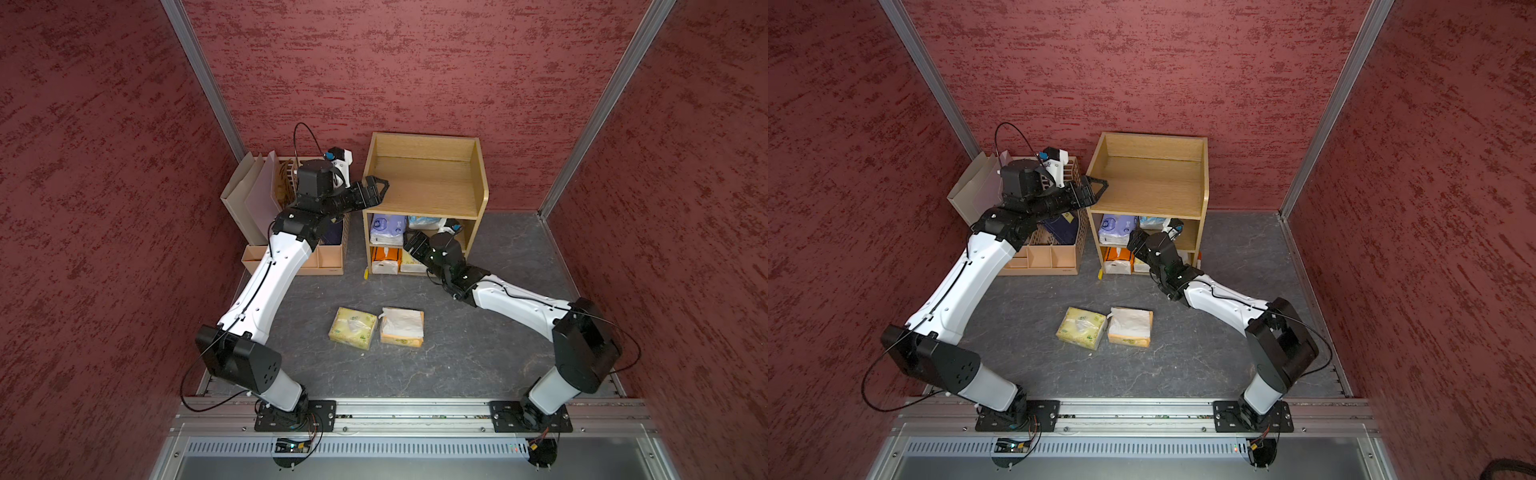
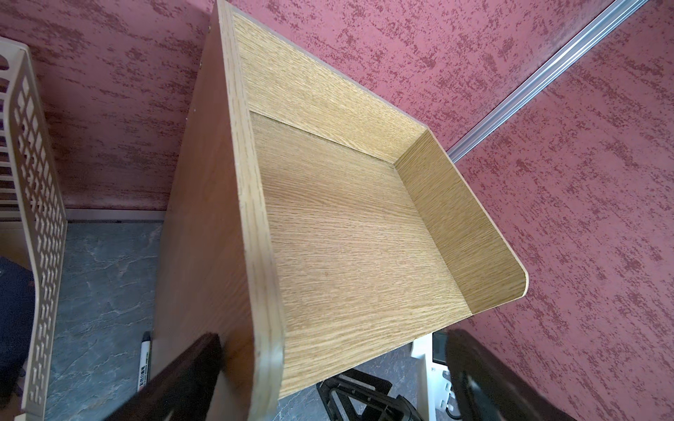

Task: Remove the tissue boxes from the shelf
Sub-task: Pick up a box of tissues from the shelf, then place the box of tissues at the center of the board, then pick up a box of tissues from the shelf.

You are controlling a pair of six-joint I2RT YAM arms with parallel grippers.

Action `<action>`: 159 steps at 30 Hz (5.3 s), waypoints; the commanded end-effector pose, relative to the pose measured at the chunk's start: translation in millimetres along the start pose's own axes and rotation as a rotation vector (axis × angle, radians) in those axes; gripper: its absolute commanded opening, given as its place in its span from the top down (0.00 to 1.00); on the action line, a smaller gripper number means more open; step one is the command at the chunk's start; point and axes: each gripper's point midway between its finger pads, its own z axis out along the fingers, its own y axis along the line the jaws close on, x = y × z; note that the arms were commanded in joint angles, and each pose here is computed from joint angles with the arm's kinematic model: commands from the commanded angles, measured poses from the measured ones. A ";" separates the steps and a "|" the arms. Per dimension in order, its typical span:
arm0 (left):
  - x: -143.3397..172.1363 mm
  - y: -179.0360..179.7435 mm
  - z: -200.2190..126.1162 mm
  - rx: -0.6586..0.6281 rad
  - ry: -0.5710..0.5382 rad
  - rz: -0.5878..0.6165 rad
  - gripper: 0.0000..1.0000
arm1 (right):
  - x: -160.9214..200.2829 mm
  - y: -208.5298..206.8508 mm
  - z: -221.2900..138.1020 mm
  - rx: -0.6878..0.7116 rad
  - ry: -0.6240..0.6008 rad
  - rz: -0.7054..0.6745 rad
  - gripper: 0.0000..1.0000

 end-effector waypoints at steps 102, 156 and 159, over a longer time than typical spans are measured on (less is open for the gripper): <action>5.3 -37.7 -53.0 0.042 -0.030 0.119 0.00 | -12.9 -22.1 -141.4 -0.123 0.019 0.144 0.40; 7.8 -52.7 -15.6 0.158 0.034 0.154 0.00 | -76.0 -30.2 26.3 0.076 -0.347 0.275 0.29; 9.5 -53.6 -16.2 0.168 0.035 0.151 0.00 | -75.2 -36.0 29.3 0.097 -0.358 0.287 0.28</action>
